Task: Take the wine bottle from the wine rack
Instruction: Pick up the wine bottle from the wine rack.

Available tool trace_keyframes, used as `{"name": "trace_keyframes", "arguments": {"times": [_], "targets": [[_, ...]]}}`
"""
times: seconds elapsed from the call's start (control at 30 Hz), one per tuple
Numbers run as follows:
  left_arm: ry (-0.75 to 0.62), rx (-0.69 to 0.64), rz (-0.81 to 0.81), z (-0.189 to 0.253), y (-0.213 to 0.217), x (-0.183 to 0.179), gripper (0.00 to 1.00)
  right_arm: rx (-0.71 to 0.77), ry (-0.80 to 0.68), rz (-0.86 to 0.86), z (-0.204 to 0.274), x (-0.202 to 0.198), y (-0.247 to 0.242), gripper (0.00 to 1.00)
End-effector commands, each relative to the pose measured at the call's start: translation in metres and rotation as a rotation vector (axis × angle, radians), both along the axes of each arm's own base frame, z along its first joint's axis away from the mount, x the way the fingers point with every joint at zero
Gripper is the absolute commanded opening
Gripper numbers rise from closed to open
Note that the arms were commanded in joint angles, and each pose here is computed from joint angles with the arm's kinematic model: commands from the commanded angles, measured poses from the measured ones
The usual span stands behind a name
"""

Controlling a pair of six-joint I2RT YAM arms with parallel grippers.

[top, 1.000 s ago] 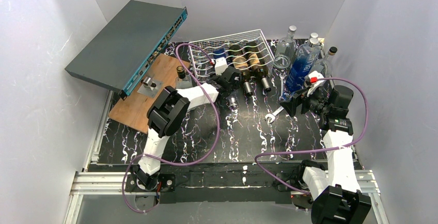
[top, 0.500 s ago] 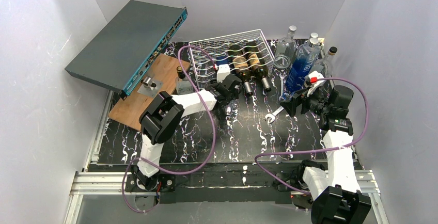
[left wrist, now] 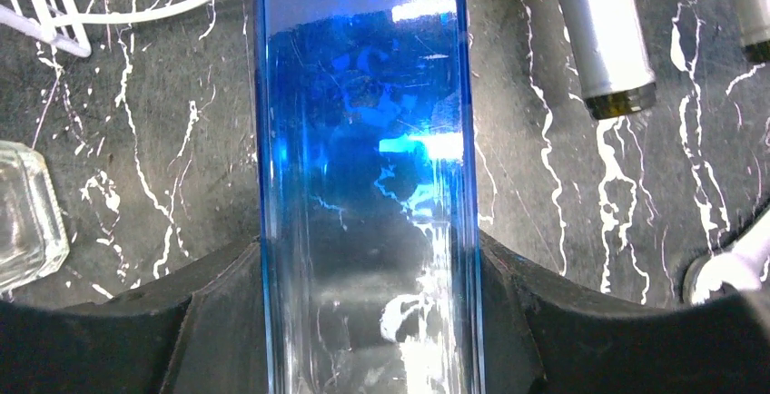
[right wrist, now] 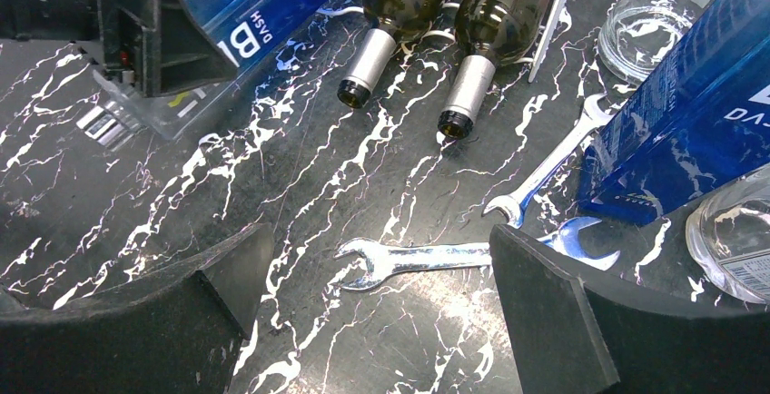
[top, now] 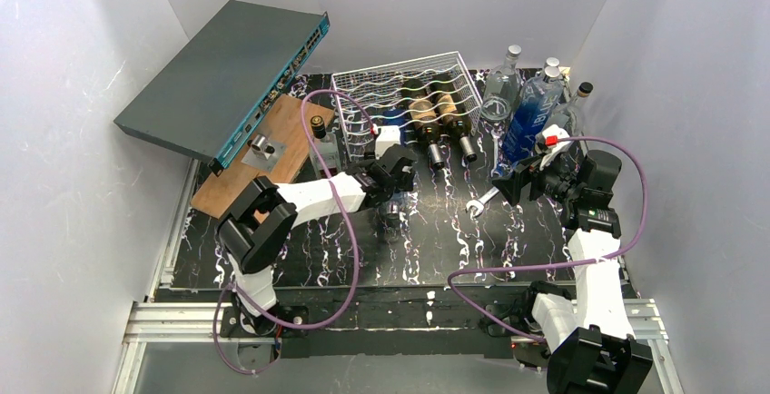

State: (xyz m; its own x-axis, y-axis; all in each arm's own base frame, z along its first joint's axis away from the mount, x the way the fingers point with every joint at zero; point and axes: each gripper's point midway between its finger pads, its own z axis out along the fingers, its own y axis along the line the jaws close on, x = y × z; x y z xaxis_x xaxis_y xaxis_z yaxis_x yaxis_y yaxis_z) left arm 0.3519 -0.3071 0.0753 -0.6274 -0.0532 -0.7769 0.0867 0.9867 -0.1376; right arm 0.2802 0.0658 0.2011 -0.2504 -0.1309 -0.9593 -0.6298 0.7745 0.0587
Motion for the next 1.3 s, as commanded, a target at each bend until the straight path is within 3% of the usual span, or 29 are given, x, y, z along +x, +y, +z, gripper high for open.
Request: {"name": "trace_keyframes", "arguments": {"times": [0.0,0.67,1.27], "targets": [[-0.231,-0.173,0.024,0.098,-0.011,0.013,0.00,-0.009,-0.042,0.006,0.007,0.000,0.000,0.98],[-0.219,-0.166,-0.092,0.103,0.006,-0.040,0.00,-0.007,-0.041,0.011,0.006,0.000,0.001,0.98],[-0.013,-0.194,-0.279,0.106,0.031,-0.115,0.00,0.004,-0.052,0.058,0.007,-0.005,0.007,0.98]]}}
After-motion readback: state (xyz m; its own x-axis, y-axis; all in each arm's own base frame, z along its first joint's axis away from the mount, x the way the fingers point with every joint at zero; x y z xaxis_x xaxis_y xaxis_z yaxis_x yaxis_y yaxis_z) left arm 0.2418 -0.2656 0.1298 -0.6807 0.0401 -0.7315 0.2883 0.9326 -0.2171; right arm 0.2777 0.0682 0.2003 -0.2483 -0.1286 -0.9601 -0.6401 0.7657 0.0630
